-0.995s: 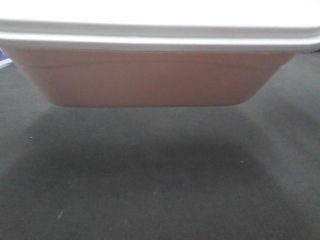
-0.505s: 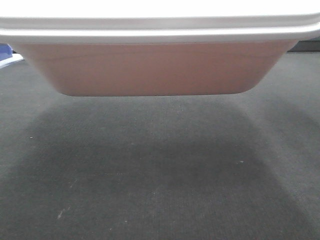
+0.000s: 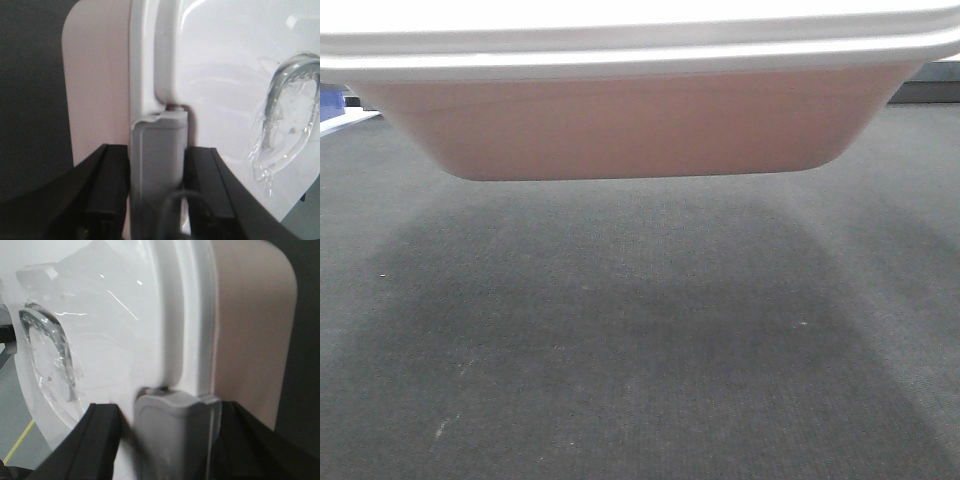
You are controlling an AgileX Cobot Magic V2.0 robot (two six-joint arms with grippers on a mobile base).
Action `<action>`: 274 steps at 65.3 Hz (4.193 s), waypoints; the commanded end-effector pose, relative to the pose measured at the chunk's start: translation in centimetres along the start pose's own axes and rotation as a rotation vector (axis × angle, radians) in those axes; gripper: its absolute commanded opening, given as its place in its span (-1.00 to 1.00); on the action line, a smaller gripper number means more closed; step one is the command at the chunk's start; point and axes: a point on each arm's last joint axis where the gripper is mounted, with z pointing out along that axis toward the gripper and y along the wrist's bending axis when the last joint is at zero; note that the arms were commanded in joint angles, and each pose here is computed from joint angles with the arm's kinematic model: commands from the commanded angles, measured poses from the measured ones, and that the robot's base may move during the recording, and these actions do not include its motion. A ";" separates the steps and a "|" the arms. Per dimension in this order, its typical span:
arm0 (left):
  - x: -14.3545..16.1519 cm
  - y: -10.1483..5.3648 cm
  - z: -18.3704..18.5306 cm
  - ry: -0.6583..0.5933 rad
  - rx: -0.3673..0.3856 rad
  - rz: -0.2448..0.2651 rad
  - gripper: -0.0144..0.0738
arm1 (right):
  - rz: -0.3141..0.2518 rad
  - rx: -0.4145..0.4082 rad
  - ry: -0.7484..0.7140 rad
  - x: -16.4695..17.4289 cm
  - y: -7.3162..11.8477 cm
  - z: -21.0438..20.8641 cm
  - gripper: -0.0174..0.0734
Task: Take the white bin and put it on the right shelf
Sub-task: 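Hold the lifted bin steady with both grippers, then carry the bin with both grippers while driving past the red frame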
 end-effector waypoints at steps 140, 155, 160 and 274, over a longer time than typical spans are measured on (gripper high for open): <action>-1.5 -3.2 -0.9 -0.111 0.228 -0.053 -0.37 | -0.031 -0.214 -0.029 -0.4 4.1 -1.4 0.18; -1.5 -3.2 -0.9 -0.111 0.228 -0.053 -0.37 | -0.031 -0.214 -0.029 -0.4 4.1 -1.4 0.18; -1.5 -3.2 -0.9 -0.111 0.228 -0.053 -0.37 | -0.031 -0.213 -0.030 -0.4 4.1 -1.4 0.18; -1.5 -3.2 -0.9 -0.111 0.228 -0.053 -0.37 | -0.030 -0.212 -0.031 -0.4 4.1 -1.4 0.18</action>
